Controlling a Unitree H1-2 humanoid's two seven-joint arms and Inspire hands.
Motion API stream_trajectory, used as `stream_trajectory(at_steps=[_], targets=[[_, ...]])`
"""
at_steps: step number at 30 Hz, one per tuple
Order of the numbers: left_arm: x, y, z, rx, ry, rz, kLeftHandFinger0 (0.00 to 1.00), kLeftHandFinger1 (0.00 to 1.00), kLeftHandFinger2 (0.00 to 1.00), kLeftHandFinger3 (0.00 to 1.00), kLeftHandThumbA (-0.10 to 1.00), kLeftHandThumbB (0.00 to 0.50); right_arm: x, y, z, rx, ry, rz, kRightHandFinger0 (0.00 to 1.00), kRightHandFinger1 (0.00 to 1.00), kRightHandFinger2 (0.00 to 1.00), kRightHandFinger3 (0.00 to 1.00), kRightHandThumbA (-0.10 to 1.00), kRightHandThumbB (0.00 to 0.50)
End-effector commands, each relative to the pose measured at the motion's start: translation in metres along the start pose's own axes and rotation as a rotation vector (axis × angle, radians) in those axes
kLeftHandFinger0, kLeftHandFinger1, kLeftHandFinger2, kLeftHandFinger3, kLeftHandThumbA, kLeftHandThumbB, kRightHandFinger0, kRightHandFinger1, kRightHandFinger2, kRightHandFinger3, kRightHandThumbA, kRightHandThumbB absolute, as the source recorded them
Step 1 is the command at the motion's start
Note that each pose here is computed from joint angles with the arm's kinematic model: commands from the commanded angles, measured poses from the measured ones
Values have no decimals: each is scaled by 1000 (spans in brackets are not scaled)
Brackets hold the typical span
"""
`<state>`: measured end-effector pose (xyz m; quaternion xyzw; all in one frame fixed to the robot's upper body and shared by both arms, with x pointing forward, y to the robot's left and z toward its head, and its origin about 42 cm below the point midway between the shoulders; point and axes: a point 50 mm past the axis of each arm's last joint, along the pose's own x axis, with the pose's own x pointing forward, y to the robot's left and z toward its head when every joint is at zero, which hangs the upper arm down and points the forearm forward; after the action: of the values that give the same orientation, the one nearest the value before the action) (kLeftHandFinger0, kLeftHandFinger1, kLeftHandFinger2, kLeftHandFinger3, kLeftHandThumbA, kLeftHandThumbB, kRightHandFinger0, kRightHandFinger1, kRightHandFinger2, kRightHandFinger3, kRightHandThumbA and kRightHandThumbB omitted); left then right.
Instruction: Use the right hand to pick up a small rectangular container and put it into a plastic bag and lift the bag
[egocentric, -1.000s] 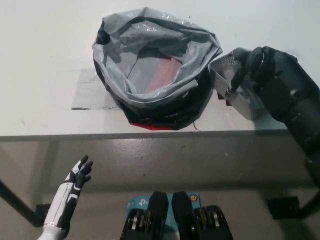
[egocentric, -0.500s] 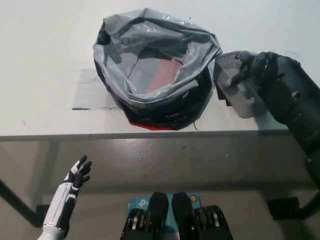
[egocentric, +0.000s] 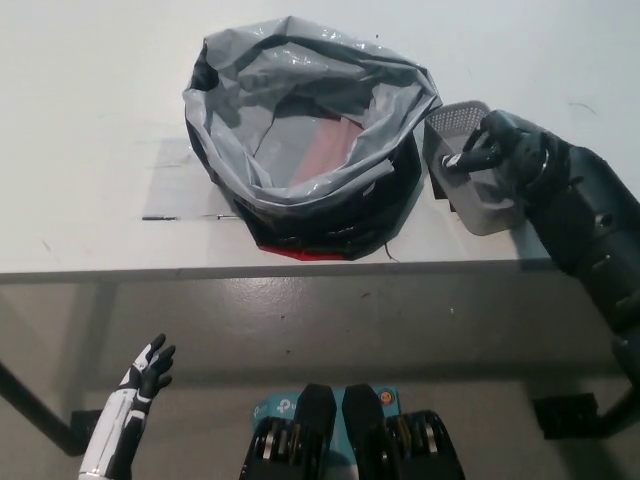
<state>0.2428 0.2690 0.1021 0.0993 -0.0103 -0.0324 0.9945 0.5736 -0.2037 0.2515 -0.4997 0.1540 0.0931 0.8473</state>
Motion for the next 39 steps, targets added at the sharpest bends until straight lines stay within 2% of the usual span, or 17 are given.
stream_trajectory(at_steps=[1,2,3,5,7,8,15,19,20,21,23,25,28,31,32,35,39], targets=[[-1,3,10,-5,-65,9,1000,1000,1000,1000,984,140,-1,-15,2,159,-119,-77,35,373,539,473,-100,173],[-1,3,10,-5,-67,9,1000,1000,1000,1000,985,139,-2,-19,3,179,-124,-87,66,444,648,655,-100,176],[-1,5,10,-3,-67,11,1000,1000,1000,1000,987,144,-2,-23,5,196,-130,-95,78,541,844,874,-100,167],[-2,6,10,-3,-67,13,1000,1000,1000,1000,989,145,-3,-30,6,234,-148,-109,91,623,969,984,-100,176],[-3,6,10,-1,-69,14,1000,1000,1000,1000,991,142,-4,-40,7,247,-169,-127,119,668,958,962,-100,173],[-2,7,10,2,-72,15,1000,1000,1000,1000,993,140,-6,-50,10,264,-192,-155,177,729,1000,972,-100,179],[-2,10,13,13,-73,17,1000,1000,1000,1000,1000,137,-27,-117,32,362,-302,-271,209,697,960,878,-100,179],[-3,11,11,16,-68,21,1000,1000,1000,1000,1000,145,-50,-162,50,456,-384,-339,261,739,1000,920,-100,178],[-2,11,11,17,-69,22,1000,1000,1000,1000,1000,146,-57,-172,53,471,-410,-354,250,721,987,917,-100,174],[-3,11,11,16,-71,22,1000,1000,1000,1000,1000,142,-61,-177,56,473,-424,-362,159,596,869,838,-100,172],[-3,12,11,20,-75,21,1000,1000,1000,1000,1000,156,-74,-191,64,460,-456,-403,181,607,897,875,-100,199],[-4,12,10,19,-72,23,1000,1000,1000,1000,1000,154,-83,-199,68,434,-468,-443,189,622,921,898,-100,189],[-5,13,10,25,-71,23,1000,1000,1000,1000,1000,152,-98,-213,76,435,-455,-518,202,615,920,839,-100,187],[-5,14,11,27,-70,25,1000,1000,1000,1000,1000,148,-111,-224,84,449,-452,-593,141,552,900,802,-100,189],[-5,14,12,26,-70,26,1000,1000,1000,1000,1000,153,-119,-229,90,471,-483,-619,74,499,884,819,-100,179],[-5,13,11,25,-69,22,1000,1000,1000,1000,1000,154,-136,-227,116,477,-567,-599,32,444,833,798,-100,186],[-2,12,12,27,-68,16,1000,1000,1000,1000,1000,154,-147,-213,154,441,-653,-509,30,462,848,804,-100,189]])
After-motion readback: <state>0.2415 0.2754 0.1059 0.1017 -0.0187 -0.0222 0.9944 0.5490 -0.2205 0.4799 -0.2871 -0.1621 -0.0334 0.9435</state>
